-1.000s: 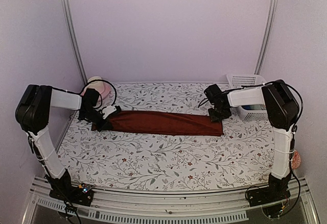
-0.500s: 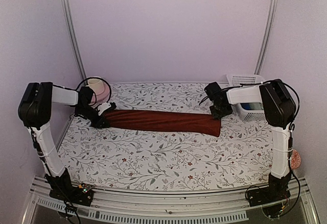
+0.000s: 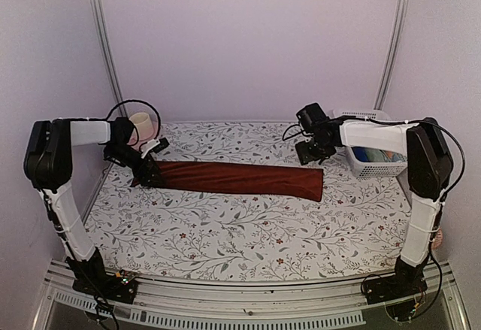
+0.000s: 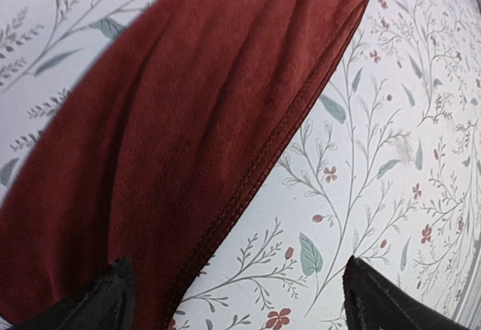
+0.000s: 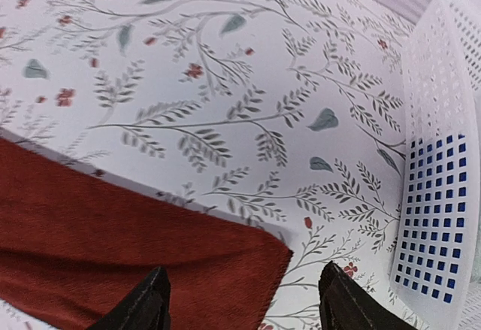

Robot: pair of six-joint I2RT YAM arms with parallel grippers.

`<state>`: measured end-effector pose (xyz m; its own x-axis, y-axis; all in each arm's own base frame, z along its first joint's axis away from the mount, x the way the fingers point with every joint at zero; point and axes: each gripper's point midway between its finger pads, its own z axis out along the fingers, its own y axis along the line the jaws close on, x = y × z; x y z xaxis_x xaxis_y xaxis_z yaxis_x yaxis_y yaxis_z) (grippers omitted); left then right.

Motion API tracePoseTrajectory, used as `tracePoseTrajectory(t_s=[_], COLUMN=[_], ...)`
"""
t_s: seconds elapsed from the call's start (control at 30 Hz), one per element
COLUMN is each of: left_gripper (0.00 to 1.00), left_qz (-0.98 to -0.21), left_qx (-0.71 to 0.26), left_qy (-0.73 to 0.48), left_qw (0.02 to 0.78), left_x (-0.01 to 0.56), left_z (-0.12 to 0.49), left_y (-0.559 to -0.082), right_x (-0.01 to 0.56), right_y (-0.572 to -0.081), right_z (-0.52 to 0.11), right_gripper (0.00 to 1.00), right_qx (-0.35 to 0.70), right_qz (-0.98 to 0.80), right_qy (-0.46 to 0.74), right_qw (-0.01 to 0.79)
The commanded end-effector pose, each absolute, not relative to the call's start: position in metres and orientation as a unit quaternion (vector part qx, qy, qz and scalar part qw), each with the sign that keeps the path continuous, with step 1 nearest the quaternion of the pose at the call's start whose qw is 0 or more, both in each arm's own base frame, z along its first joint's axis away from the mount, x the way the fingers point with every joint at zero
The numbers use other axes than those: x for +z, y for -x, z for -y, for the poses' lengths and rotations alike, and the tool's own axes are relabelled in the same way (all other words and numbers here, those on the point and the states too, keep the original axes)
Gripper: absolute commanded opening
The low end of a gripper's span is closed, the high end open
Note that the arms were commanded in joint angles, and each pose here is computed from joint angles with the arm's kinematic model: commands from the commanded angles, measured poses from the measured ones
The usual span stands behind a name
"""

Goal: Roll the towels
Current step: Smooth out the towel at the center of the board.

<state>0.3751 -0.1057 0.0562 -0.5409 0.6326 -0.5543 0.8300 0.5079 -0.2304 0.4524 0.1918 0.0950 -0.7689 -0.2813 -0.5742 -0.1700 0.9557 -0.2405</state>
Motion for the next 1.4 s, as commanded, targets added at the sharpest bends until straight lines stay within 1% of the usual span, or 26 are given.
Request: tracePoseTrajectory(t_s=[0.0, 0.07, 0.1, 0.13, 0.17, 0.2, 0.27, 0.3, 0.33, 0.4, 0.43, 0.53, 0.63, 0.67, 0.7, 0.83, 1.1, 1.23, 1.37], left_gripper=[0.97, 0.94, 0.90, 0.86, 0.78, 0.75, 0.56, 0.48, 0.43, 0.34, 0.30, 0.22, 0.15, 0.13, 0.12, 0.08, 0.08, 0.09, 0.12], left_qz=[-0.829, -0.834, -0.837, -0.838, -0.841, -0.845, -0.849, -0.852, -0.856, -0.865, -0.870, -0.881, -0.891, -0.892, -0.894, -0.899, -0.905, -0.907, -0.906], left_qx=[-0.274, -0.272, -0.268, -0.265, -0.257, -0.246, -0.224, -0.213, -0.199, -0.170, -0.159, -0.117, -0.064, -0.049, -0.032, 0.029, 0.105, 0.135, 0.163], left_qy=[-0.421, -0.406, -0.398, -0.394, -0.388, -0.381, -0.374, -0.368, -0.361, -0.347, -0.343, -0.340, -0.332, -0.330, -0.327, -0.315, -0.308, -0.305, -0.293], left_qw=[0.243, 0.256, 0.263, 0.270, 0.277, 0.284, 0.300, 0.305, 0.312, 0.320, 0.317, 0.307, 0.302, 0.303, 0.303, 0.302, 0.273, 0.258, 0.257], left_x=[0.096, 0.102, 0.104, 0.106, 0.107, 0.107, 0.107, 0.106, 0.106, 0.101, 0.094, 0.078, 0.062, 0.058, 0.053, 0.038, 0.004, -0.005, -0.005], left_z=[0.115, 0.118, 0.119, 0.122, 0.126, 0.129, 0.136, 0.139, 0.140, 0.141, 0.142, 0.140, 0.129, 0.126, 0.122, 0.105, 0.086, 0.079, 0.072], left_y=[-0.387, -0.400, -0.408, -0.414, -0.422, -0.430, -0.445, -0.453, -0.462, -0.480, -0.486, -0.498, -0.502, -0.503, -0.503, -0.506, -0.513, -0.517, -0.525], right_x=[0.129, 0.131, 0.131, 0.131, 0.130, 0.129, 0.130, 0.130, 0.127, 0.112, 0.114, 0.081, 0.066, 0.046, 0.039, 0.021, -0.004, -0.005, -0.006], right_y=[-0.429, -0.418, -0.414, -0.411, -0.408, -0.408, -0.414, -0.419, -0.424, -0.439, -0.446, -0.460, -0.468, -0.468, -0.469, -0.472, -0.476, -0.484, -0.495], right_z=[-0.239, -0.264, -0.276, -0.289, -0.301, -0.313, -0.333, -0.341, -0.348, -0.360, -0.365, -0.379, -0.383, -0.382, -0.381, -0.376, -0.358, -0.352, -0.348], right_gripper=[0.68, 0.66, 0.63, 0.59, 0.54, 0.48, 0.38, 0.35, 0.32, 0.29, 0.28, 0.26, 0.25, 0.25, 0.25, 0.25, 0.25, 0.27, 0.32], right_qx=[-0.033, -0.013, -0.001, 0.014, 0.032, 0.047, 0.083, 0.094, 0.101, 0.101, 0.104, 0.097, 0.091, 0.083, 0.079, 0.066, 0.043, 0.040, 0.040], right_qz=[-0.924, -0.917, -0.914, -0.911, -0.908, -0.906, -0.903, -0.902, -0.903, -0.906, -0.905, -0.915, -0.919, -0.925, -0.927, -0.932, -0.942, -0.943, -0.944], right_qy=[0.159, 0.185, 0.197, 0.207, 0.217, 0.224, 0.220, 0.217, 0.211, 0.206, 0.204, 0.208, 0.198, 0.196, 0.194, 0.186, 0.173, 0.165, 0.158], right_qw=[0.347, 0.354, 0.356, 0.357, 0.356, 0.356, 0.358, 0.360, 0.361, 0.355, 0.358, 0.332, 0.327, 0.315, 0.311, 0.303, 0.284, 0.286, 0.288])
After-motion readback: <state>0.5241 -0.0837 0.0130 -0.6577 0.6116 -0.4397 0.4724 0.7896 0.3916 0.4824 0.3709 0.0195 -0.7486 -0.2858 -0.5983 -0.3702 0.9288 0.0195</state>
